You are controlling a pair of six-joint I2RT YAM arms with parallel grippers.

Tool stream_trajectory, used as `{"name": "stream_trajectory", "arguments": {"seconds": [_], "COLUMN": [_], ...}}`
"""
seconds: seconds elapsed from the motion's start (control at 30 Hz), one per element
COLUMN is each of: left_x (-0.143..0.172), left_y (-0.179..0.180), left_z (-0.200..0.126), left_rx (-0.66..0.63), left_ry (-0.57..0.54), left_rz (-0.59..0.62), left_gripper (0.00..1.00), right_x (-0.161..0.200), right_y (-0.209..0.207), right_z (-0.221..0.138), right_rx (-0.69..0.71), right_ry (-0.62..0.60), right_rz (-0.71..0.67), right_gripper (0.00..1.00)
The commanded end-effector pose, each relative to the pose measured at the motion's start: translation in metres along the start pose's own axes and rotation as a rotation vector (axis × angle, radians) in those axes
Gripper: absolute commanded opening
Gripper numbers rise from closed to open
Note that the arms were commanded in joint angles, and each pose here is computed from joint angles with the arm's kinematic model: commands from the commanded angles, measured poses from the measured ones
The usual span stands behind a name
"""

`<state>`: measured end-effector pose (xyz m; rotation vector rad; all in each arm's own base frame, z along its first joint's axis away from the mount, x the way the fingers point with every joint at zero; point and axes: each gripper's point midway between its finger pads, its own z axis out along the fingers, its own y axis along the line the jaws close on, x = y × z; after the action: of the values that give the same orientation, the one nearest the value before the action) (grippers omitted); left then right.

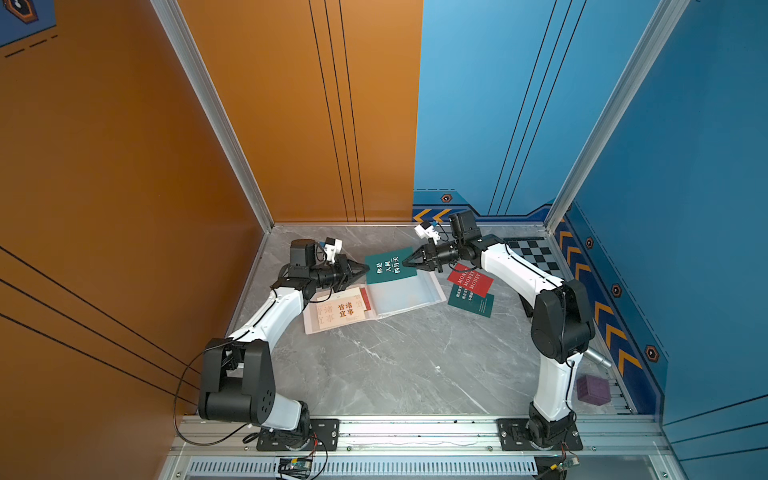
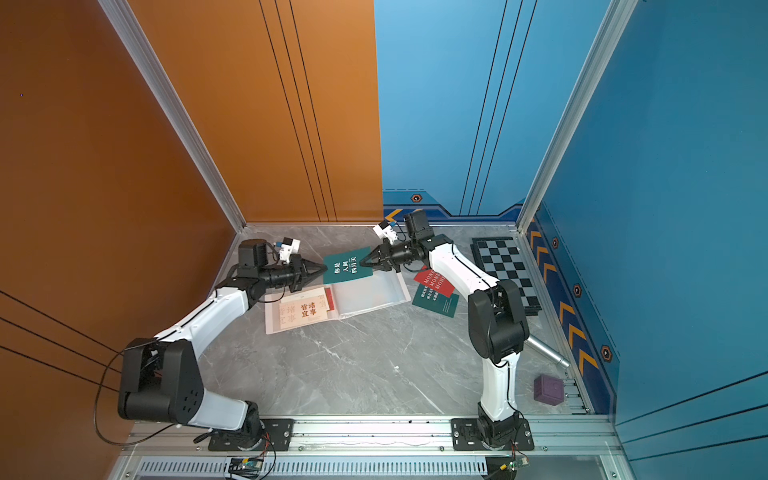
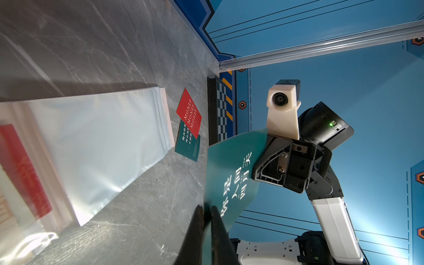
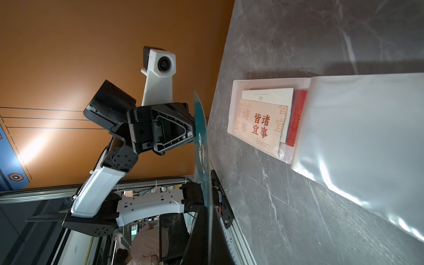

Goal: Place the photos into the photo albums
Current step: Pick up the photo at the center of the board.

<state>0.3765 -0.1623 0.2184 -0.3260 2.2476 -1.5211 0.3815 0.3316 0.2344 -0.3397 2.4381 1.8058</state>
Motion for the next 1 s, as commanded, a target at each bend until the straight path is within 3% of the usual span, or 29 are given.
{"name": "stream_trajectory", "arguments": {"seconds": [0.0,0.17,0.57,0.8,0.97], "left_x": [-0.002,-0.001,-0.004,-0.002,0.006], "left_y": [-0.014,-0.008,0.027,0.058,0.078], "left_z": [0.000,-0.001,-0.023,-0.050,-0.064], "left_rx": [0.042,0.029,-0.046,-0.098,-0.139], "left_ry": [0.022,0.014,-0.082,-0.172,-0.225], "left_rz": [0.043,0.035,-0.035,-0.107,-0.136], "left_gripper": [0.08,0.03,0.00,0.00,0.00], "right_x": [-0.008,-0.008,-0.019,-0.031,-0.025], "right_y": [0.002,-0.003,-0.035,-0.081,-0.121], "right_z": [0.001,0.002,-0.010,-0.033,-0.041], "right_rx": [-0.003,0.008,0.106,0.245,0.311], "right_ry": [-0.012,-0.017,-0.098,-0.211,-0.225], "right_rz": [-0.012,-0.005,0.047,0.144,0.206], "right_gripper": [0.00,0.01,0.14,0.15,0.16]}}
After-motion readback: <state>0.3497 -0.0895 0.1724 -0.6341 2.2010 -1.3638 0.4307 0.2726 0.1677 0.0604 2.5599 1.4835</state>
